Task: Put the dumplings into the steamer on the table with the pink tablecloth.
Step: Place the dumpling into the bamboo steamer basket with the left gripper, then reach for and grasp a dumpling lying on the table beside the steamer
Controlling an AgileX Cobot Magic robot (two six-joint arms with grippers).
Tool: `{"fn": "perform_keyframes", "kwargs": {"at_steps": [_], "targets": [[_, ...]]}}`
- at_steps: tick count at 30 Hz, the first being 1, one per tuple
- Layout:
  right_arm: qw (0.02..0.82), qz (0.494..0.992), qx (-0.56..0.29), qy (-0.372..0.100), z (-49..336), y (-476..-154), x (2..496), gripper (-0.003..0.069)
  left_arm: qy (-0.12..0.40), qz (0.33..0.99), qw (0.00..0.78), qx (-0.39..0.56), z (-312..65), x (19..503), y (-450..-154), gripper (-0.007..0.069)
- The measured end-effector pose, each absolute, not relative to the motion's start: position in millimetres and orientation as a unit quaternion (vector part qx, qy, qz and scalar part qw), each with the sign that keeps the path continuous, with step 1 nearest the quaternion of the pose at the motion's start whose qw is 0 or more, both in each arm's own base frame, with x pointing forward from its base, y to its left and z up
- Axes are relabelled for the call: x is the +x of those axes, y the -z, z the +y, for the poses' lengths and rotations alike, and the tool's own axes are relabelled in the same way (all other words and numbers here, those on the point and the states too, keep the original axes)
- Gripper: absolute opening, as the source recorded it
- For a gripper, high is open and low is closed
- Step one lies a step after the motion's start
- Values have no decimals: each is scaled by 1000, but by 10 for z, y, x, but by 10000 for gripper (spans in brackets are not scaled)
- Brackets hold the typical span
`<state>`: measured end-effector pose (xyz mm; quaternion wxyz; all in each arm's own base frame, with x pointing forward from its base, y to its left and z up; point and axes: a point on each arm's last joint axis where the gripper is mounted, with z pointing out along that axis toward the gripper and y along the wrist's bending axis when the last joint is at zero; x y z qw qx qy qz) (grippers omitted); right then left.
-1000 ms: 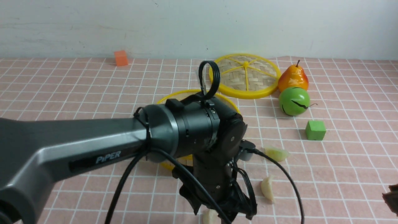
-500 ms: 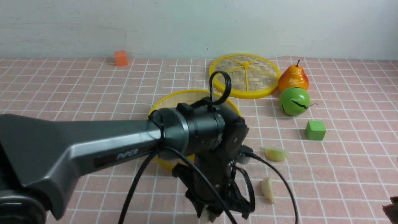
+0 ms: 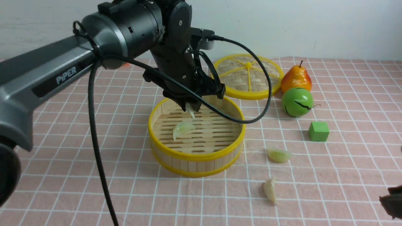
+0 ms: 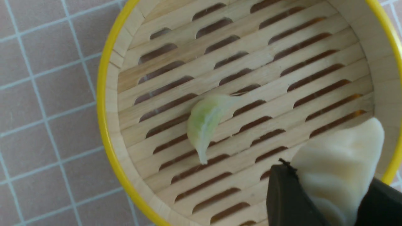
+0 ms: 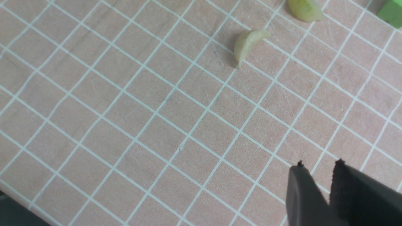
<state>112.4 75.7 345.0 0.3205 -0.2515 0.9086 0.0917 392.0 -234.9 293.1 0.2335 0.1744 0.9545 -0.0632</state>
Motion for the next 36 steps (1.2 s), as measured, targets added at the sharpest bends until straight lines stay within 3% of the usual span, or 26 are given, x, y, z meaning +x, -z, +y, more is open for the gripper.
{"fn": "perform_keyframes", "kwargs": {"at_steps": [10, 15, 16, 20, 23, 26, 32, 36], "targets": [[310, 920, -219, -101, 801, -3417, 1185, 172, 44, 965, 184, 182, -2507, 4149, -2223, 206], [296, 929, -198, -101, 836, -3374, 1238, 192, 35, 968, 171, 182, -2512, 4169, -2094, 323], [287, 933, -195, -94, 854, -3343, 1277, 207, 35, 968, 169, 182, -2512, 4168, -2092, 377], [266, 943, -186, -66, 889, -3243, 1415, 247, 28, 970, 158, 181, -2500, 4158, -2168, 449], [249, 954, -160, -43, 867, -3135, 1599, 276, 18, 971, 157, 179, -2477, 4153, -2408, 455], [236, 963, -126, -36, 816, -3009, 1826, 286, 29, 963, 205, 176, -2442, 4118, -2854, 410], [201, 968, -119, -87, 920, -2772, 2282, 327, 74, 931, 318, 163, -2148, 3642, -4037, 193], [179, 965, -149, -124, 1143, -2639, 2543, 387, 93, 913, 366, 156, -1930, 3289, -4517, 43]]}}
